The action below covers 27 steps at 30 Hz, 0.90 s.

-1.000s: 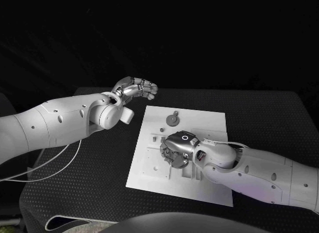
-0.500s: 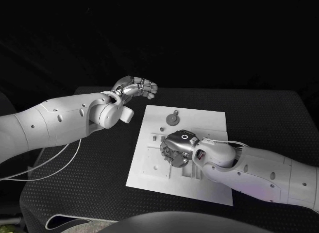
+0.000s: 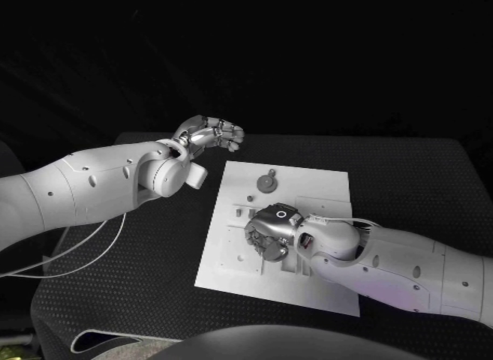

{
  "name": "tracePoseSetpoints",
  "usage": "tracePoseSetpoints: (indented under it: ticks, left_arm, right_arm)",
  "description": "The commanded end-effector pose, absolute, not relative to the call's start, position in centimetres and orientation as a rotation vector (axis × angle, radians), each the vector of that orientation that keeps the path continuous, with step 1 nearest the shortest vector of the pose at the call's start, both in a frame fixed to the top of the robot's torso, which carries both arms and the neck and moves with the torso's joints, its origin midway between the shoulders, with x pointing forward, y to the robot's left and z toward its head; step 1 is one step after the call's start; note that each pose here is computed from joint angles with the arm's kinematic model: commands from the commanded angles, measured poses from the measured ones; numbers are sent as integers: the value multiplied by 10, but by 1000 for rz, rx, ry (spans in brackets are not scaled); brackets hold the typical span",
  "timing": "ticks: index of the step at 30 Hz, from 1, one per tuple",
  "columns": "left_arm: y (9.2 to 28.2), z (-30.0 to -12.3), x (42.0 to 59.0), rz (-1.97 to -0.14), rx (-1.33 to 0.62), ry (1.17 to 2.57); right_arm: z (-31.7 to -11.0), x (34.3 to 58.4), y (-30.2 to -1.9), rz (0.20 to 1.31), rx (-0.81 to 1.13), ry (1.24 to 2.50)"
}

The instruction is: Assemble the parts on the task board

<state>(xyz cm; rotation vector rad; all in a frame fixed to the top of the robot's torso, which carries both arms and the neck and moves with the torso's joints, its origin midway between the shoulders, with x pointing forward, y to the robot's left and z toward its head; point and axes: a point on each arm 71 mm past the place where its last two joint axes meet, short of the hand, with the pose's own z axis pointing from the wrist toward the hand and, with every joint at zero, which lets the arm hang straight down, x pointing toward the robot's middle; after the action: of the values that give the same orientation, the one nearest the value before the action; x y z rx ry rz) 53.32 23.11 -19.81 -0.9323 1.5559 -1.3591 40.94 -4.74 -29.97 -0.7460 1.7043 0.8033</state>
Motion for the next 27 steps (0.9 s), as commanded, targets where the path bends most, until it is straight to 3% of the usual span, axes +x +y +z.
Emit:
tracePoseSetpoints:
  ticks: [1,27]
  left_arm:
    - [229,-196,533,-1375,-929,1548]
    - [233,-196,533,-1368,-933,1552]
  right_arm:
    - [-310,404,-48,785,-791,1759]
    - [-300,411,-61,812,-668,1707]
